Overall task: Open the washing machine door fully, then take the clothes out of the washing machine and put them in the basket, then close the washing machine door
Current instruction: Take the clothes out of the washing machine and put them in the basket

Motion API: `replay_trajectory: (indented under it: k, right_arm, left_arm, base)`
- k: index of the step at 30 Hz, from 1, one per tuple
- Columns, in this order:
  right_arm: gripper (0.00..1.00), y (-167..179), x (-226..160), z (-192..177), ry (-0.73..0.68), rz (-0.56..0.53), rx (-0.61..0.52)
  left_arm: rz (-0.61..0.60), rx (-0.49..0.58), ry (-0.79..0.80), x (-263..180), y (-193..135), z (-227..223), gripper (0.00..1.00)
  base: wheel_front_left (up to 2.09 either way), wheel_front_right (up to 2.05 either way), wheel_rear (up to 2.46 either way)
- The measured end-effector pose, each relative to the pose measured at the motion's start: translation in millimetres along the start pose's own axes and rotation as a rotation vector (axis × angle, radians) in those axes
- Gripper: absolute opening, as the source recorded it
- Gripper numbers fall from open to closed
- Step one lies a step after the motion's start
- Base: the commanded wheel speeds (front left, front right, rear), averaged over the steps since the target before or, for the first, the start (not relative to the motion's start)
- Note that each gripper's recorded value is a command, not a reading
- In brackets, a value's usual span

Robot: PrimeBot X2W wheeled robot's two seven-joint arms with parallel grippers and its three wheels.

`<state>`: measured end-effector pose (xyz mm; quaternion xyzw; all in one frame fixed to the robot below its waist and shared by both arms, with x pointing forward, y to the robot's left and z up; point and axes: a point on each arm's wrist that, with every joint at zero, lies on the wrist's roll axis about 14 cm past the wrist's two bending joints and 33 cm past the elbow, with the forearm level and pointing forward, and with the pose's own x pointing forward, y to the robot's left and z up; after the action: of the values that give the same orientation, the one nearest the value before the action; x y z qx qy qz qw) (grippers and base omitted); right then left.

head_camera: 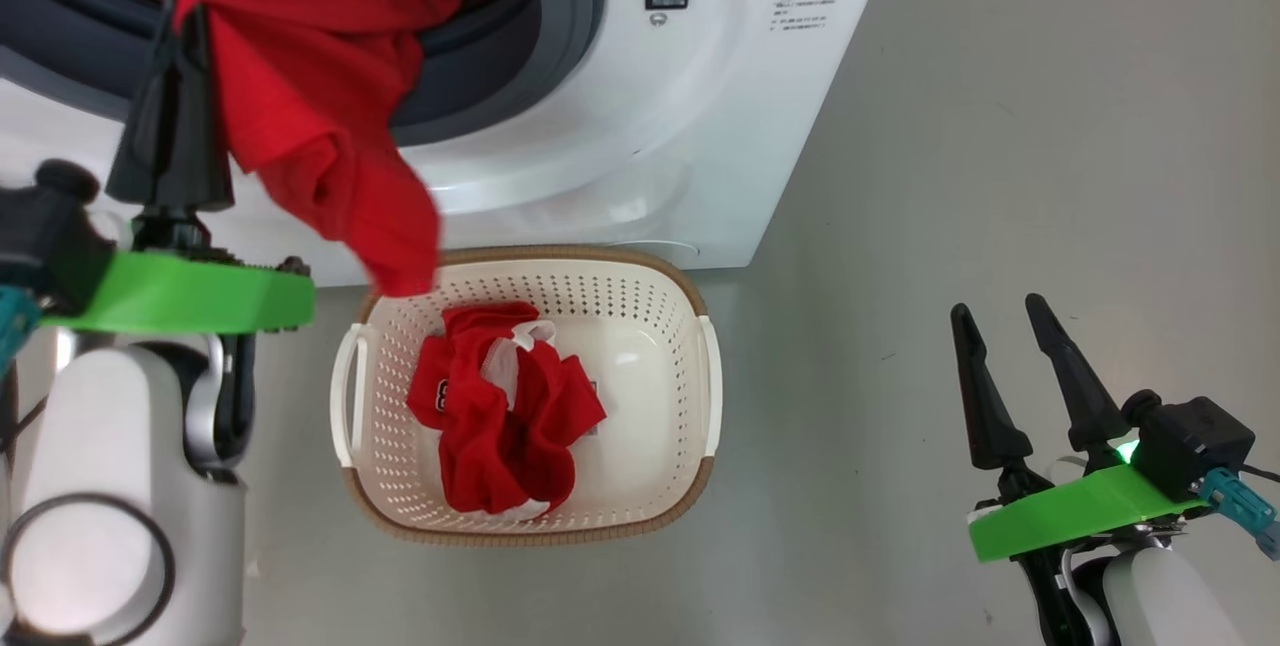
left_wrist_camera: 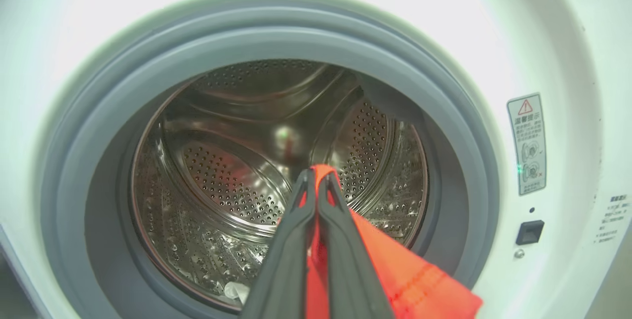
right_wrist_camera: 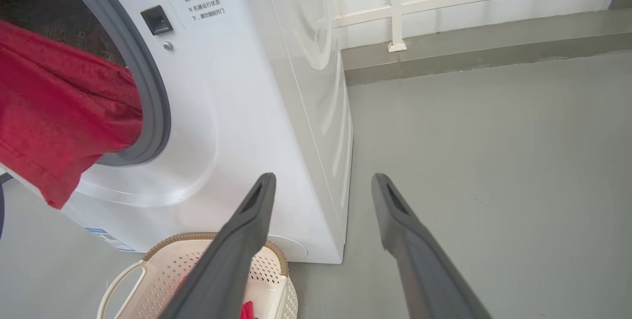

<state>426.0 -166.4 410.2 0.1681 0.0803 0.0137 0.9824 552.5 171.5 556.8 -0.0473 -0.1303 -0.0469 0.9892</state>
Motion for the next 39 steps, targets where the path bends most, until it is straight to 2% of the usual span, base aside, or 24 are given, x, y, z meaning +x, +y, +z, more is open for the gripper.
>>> replay_trajectory:
  k: [17, 22, 39]
  right_arm:
    - [1.0, -3, 2, -7, 0.018, -0.006, 0.0]
    - [1.0, -2, 4, -10, 0.025, -0.005, 0.002]
    - [1.0, -8, 8, -27, 0.067, -0.018, 0.003]
  left_arm:
    - [-0.008, -0.022, -0.239, -20, -9, 69, 0.0]
    - [-0.027, -0.025, -0.247, -26, -16, 70, 0.0]
    - [-0.072, -0.098, 0.317, -75, -42, -114, 0.0]
  base:
    - [0.0, 0.0, 0.0]
    - [0.0, 0.0, 0.0]
    - [0.0, 0.0, 0.0]
